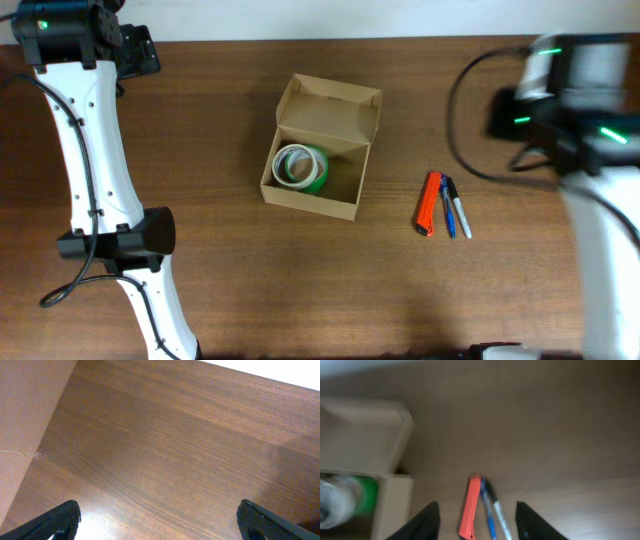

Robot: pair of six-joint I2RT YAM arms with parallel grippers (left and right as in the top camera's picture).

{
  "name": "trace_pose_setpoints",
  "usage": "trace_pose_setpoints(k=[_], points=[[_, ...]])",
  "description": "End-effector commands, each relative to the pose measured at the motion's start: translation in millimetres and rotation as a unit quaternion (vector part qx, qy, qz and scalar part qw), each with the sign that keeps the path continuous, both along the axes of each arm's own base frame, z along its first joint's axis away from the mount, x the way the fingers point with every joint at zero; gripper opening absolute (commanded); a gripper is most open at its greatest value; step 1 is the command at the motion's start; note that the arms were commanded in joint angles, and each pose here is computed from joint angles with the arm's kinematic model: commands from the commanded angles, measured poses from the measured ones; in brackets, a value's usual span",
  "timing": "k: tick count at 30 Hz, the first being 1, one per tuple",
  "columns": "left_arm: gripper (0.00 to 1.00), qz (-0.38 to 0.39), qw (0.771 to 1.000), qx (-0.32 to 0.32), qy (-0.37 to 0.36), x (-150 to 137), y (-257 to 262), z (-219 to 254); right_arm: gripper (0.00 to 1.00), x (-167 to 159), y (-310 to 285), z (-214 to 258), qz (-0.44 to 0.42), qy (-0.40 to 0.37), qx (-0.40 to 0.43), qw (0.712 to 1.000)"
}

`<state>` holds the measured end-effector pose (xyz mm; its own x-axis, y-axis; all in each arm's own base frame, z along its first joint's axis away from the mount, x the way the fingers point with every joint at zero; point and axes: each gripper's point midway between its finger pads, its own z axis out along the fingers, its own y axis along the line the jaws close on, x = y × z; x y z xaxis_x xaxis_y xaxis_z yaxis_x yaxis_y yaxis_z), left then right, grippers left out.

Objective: Pack container
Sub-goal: 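Release the white tape and grasp the orange box cutter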

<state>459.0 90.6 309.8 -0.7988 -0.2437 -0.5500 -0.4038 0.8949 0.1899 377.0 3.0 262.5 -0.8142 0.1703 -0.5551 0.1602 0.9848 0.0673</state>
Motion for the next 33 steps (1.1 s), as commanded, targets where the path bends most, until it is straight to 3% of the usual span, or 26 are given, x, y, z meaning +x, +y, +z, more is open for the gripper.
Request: trace_pose_setpoints(k=[1, 5, 11, 23, 32, 33], points=[[1.00, 0.002, 1.000, 0.008, -0.001, -4, 4, 5, 0.52, -8, 29, -105, -0.006, 0.124, 0.054, 0.991], [1.00, 0.002, 1.000, 0.008, -0.001, -4, 4, 5, 0.52, -7, 42, -164, -0.022, 0.189, 0.066, 0.979], [1.00, 0.002, 1.000, 0.008, -0.001, -4, 4, 5, 0.52, -2, 44, -213, -0.057, 0.235, 0.074, 0.967], [1.00, 0.002, 1.000, 0.008, -0.001, -4, 4, 5, 0.53, -13, 41, -249, -0.091, 0.272, 0.073, 0.955], [1.00, 0.002, 1.000, 0.008, -0.001, -4, 4, 5, 0.53, -40, 38, -284, -0.105, 0.289, 0.074, 0.949], [1.00, 0.002, 1.000, 0.008, -0.001, -4, 4, 5, 0.46, -41, 38, -286, -0.105, 0.289, 0.074, 0.949]])
